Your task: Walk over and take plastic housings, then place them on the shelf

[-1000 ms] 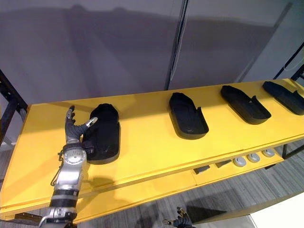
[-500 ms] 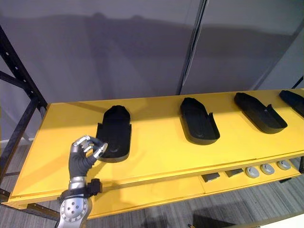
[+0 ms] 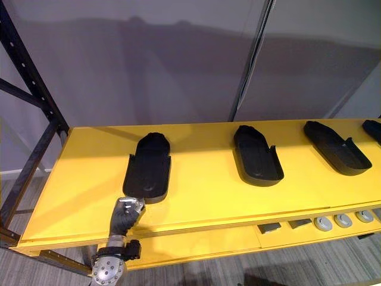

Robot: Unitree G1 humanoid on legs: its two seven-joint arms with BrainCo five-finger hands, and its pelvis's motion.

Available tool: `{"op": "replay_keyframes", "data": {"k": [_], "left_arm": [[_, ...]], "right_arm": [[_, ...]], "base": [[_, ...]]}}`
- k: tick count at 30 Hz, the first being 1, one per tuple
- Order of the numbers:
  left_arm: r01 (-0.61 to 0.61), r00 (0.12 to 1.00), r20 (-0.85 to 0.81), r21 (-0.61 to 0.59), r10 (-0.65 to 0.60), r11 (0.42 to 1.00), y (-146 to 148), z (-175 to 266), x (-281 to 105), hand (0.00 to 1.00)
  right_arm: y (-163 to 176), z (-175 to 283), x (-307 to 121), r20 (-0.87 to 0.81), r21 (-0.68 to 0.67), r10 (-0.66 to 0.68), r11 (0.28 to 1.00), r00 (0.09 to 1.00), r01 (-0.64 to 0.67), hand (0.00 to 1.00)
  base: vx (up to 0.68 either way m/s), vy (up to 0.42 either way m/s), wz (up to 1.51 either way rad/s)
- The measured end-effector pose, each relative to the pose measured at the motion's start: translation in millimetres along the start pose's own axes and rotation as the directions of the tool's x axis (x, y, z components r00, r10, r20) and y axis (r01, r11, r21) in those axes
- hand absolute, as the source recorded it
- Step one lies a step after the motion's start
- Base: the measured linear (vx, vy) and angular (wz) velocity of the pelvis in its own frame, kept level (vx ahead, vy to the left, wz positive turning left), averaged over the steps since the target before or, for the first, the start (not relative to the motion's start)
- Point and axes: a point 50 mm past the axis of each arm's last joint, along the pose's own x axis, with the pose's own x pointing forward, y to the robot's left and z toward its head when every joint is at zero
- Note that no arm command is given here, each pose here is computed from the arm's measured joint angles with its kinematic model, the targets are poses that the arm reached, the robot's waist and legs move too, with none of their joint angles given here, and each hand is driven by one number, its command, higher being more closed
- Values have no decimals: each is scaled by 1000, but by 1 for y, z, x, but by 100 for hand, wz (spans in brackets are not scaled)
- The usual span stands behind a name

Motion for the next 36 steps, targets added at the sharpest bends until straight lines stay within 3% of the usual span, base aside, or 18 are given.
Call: {"op": "replay_keyframes", "data": {"k": [14, 36], "left_arm": [[120, 992, -60, 208, -110, 971, -14, -20, 21, 100], [80, 997, -46, 311, -69, 947, -7, -13, 63, 100]], "right_arm": [[-1, -4, 1, -23, -8, -1, 1000, 1000, 1, 0], [1, 9, 10, -20, -61, 28, 998, 999, -30, 0]], "base": [[-62, -7, -3], [-14, 3, -2]]}}
